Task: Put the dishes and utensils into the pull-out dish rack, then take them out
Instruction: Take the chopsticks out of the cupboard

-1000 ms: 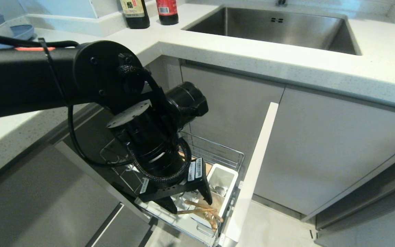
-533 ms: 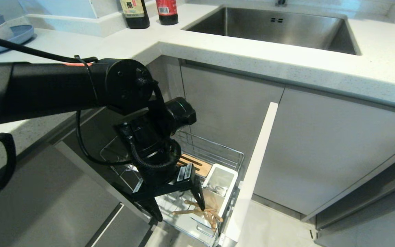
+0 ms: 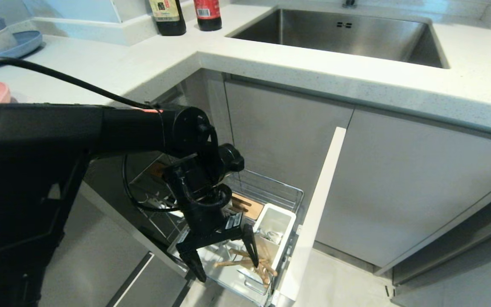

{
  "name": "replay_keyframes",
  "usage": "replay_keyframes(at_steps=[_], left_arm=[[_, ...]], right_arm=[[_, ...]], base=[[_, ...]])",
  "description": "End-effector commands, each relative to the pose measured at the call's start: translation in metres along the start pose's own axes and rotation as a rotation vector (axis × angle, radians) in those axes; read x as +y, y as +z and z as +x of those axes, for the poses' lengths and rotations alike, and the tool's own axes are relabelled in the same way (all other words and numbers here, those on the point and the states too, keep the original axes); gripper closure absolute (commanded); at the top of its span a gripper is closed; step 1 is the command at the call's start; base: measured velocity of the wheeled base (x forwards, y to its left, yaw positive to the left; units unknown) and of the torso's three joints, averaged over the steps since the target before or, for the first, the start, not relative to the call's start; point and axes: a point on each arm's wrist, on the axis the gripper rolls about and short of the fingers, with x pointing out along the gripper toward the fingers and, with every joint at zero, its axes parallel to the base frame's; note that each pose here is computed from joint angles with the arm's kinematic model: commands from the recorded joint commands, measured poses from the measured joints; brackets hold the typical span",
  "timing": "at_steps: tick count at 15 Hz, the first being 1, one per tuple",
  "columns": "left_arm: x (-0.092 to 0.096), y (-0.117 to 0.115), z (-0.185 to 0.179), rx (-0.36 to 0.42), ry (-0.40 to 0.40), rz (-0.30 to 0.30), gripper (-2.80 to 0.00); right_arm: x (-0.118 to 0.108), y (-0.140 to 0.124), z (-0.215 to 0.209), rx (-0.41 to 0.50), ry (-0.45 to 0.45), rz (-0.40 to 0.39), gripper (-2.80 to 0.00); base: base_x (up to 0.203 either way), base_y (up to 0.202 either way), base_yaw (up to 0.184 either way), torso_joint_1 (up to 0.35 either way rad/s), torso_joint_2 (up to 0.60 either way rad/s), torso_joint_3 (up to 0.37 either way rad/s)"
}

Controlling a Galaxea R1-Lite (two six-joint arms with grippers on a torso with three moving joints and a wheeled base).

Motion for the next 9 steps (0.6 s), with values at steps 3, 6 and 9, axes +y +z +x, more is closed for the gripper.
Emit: replay_keyframes(at_steps=[3, 6, 9], left_arm=[[0.006, 0.020, 0.020, 0.050, 0.027, -0.043, -2.80], [0.006, 0.024, 0.024, 0.059, 0.032, -0.039, -2.80], [0.008, 0.026, 0.025, 0.062, 0.033, -0.044, -2.80]], right_arm=[[0.000, 0.000, 0.000, 0.002, 0.000, 0.000, 0.00], [0.000, 0.000, 0.000, 0.001, 0.000, 0.000, 0.00], [0.000, 0.000, 0.000, 0.001, 0.000, 0.000, 0.00]], base=[[0.000, 0.000, 0.000, 0.000, 0.00, 0.000], [0.000, 0.000, 0.000, 0.000, 0.00, 0.000], [0.000, 0.000, 0.000, 0.000, 0.00, 0.000]])
